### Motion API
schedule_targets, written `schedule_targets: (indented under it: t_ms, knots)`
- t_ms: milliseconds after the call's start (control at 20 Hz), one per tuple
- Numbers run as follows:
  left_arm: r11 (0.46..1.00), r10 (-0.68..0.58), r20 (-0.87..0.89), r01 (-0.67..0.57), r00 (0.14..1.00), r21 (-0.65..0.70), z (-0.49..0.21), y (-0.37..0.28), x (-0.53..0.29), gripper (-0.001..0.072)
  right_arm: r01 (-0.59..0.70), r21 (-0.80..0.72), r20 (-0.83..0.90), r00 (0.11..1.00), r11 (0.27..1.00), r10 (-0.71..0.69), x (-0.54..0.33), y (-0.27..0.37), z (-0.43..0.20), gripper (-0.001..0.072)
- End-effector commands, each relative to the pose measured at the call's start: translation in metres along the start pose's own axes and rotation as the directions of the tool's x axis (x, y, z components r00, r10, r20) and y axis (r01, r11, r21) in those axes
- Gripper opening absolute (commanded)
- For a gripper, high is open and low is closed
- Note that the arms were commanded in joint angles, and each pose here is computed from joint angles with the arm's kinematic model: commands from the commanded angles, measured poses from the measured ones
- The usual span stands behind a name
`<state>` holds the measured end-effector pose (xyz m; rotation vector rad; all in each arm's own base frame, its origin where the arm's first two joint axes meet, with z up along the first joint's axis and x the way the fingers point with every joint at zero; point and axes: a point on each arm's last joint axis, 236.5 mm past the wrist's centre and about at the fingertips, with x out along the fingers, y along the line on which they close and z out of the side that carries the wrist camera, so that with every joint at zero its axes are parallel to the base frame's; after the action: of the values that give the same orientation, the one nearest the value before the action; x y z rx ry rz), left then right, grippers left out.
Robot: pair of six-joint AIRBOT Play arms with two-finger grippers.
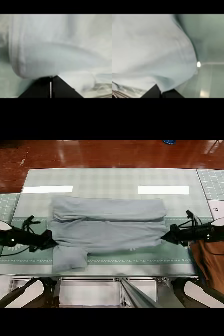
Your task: Fold the shirts.
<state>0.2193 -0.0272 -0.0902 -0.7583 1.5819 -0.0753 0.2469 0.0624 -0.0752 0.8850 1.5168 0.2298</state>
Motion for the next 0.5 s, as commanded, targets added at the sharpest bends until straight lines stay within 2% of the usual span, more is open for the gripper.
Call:
schedule_targets:
  t_ms: [0, 150, 350, 450]
  knots:
    - [0.995, -0.082, 0.126, 0.073, 0.989, 0.075, 0.047, -0.044, -0.048, 0.0018, 0.009, -0.096, 0.075, 0.997, 0.995, -0.001, -0.029, 0.028, 0.033, 0.0025]
    - [0.986, -0.119, 0.188, 0.095, 0.975, 0.134, 0.084, -0.072, -0.072, 0.0018, -0.034, -0.118, 0.129, 0.990, 0.992, 0.049, -0.042, 0.049, 0.063, 0.0025]
    - [0.979, -0.131, 0.181, 0.098, 0.975, 0.180, 0.128, -0.104, -0.070, 0.0018, -0.196, -0.110, 0.202, 0.955, 0.974, 0.215, -0.042, 0.082, 0.105, 0.0025]
    - [0.978, -0.134, 0.175, 0.102, 0.975, 0.181, 0.153, -0.118, -0.066, 0.0018, -0.205, -0.099, 0.212, 0.952, 0.974, 0.222, -0.040, 0.081, 0.121, 0.0025]
